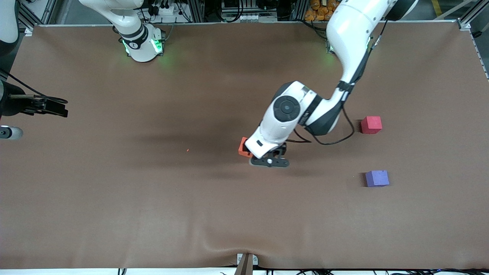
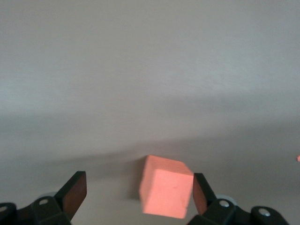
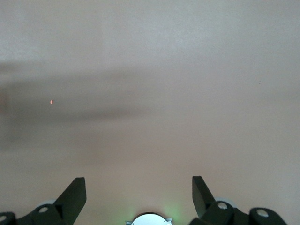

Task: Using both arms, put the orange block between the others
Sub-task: 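Grasp the orange cube with the left gripper while the right gripper retracts, then carry the orange cube with the left gripper toward the pink cube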

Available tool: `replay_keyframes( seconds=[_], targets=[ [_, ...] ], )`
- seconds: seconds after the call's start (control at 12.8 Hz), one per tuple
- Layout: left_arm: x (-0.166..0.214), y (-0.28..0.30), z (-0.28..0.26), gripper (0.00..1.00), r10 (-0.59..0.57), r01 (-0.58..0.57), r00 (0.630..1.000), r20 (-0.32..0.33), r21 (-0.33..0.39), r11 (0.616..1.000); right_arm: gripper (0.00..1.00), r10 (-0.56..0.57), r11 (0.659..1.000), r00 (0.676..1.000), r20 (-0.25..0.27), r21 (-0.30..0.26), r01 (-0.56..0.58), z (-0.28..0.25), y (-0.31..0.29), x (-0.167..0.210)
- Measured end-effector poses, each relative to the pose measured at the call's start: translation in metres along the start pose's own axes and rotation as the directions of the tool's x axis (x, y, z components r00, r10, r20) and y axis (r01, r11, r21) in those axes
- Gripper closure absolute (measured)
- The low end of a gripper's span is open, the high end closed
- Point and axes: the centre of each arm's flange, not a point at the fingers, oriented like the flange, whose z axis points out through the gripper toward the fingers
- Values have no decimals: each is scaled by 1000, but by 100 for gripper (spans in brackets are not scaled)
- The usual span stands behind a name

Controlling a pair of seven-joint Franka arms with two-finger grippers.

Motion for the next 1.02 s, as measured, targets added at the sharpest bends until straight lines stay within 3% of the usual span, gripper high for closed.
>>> replay_keyframes(
  seconds=[0.31,0.62,1.02],
  targets=[
    [-38,39,38,0,123,-124,992,7,57,991,0,-4,1000,1000,4,-1,4,2,0,0],
    [-58,42,84,0,172,-171,985,4,167,971,0,7,1000,1000,6,1,-7,3,7,1],
    [-62,38,106,0,166,-165,986,9,184,969,0,50,999,999,11,8,-50,4,31,1]
  ],
)
